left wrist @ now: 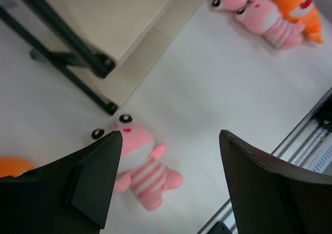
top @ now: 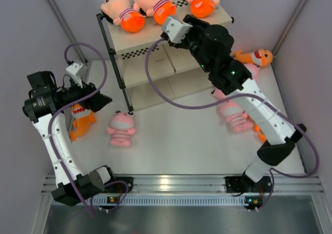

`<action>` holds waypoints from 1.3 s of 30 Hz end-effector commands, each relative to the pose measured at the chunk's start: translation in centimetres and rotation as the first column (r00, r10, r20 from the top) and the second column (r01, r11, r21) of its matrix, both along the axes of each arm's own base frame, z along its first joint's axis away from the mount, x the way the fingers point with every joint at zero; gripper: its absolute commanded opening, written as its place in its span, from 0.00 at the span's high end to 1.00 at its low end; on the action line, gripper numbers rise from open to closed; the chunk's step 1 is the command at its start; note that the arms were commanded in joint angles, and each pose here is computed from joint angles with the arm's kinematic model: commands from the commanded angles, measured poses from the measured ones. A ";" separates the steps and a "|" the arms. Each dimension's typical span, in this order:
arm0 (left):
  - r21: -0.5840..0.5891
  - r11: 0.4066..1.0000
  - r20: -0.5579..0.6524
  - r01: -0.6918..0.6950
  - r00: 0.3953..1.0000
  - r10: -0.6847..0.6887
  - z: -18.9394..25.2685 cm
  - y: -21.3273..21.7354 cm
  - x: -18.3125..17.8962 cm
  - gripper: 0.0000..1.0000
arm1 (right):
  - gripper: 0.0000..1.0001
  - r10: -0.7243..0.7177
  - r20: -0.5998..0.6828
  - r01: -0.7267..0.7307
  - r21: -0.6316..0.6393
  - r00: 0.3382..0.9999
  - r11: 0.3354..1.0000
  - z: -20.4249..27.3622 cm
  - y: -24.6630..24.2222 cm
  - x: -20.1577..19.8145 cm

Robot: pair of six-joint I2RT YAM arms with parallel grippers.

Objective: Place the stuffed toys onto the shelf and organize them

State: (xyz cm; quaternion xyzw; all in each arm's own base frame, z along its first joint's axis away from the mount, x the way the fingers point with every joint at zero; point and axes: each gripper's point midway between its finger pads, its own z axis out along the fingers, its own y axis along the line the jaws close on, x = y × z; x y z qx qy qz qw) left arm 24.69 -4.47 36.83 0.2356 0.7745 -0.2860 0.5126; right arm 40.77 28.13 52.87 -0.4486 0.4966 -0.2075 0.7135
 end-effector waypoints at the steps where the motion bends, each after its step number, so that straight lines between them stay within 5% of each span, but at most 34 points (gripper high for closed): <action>1: 0.224 0.968 -0.070 -0.116 0.988 0.135 -4.8 3.8 0.4 0.19 | 0.48 0.110 -0.008 -0.099 0.368 0.994 0.925 6.1 -4.2 -7.4; 6: 0.366 0.919 -0.204 -0.145 0.951 0.231 -10.5 6.7 -0.4 0.20 | 0.43 0.105 -0.325 0.066 0.474 0.940 0.878 -4.3 -6.5 -9.5; 10: 0.339 0.934 -0.268 -0.116 0.939 0.214 -12.7 6.2 -1.1 0.21 | 0.38 -0.011 -0.598 0.371 0.483 0.801 0.793 -16.6 -10.5 -10.7; 16: 0.308 0.946 -0.297 -0.100 0.935 0.196 -13.6 5.6 -1.4 0.21 | 0.38 -0.122 -0.882 0.799 0.344 0.455 0.493 -32.7 -18.1 -12.2; 17: 0.307 0.946 -0.300 -0.102 0.933 0.197 -13.7 5.7 -1.4 0.21 | 0.38 -0.137 -0.902 0.861 0.333 0.410 0.385 -33.9 -20.3 -12.0; 20: 0.302 0.948 -0.308 -0.097 0.931 0.194 -14.0 5.5 -1.6 0.21 | 0.39 -0.128 -0.935 0.933 0.304 0.331 0.194 -37.6 -24.0 -12.4; 23: 0.301 0.949 -0.321 -0.093 0.927 0.193 -14.4 5.5 -1.8 0.21 | 0.39 -0.126 -0.941 0.949 0.313 0.315 0.032 -39.8 -26.6 -13.3; 30: 0.346 0.933 -0.308 -0.099 0.927 0.212 -14.3 6.3 -1.6 0.21 | 0.39 -0.074 -0.960 0.942 0.279 0.269 -0.188 -44.6 -28.7 -15.3; 32: 0.348 0.932 -0.304 -0.099 0.929 0.212 -14.2 6.3 -1.6 0.21 | 0.39 -0.016 -0.949 0.913 0.307 0.315 -0.267 -45.1 -28.8 -14.5; 35: 0.344 0.934 -0.304 -0.098 0.930 0.209 -14.1 6.2 -1.6 0.21 | 0.41 0.030 -0.922 0.879 0.357 0.386 -0.316 -45.5 -28.5 -13.3; 39: 0.359 0.928 -0.306 -0.099 0.927 0.217 -14.2 6.6 -1.6 0.22 | 0.47 0.080 -0.923 0.893 0.339 0.377 -0.295 -46.7 -27.5 -12.3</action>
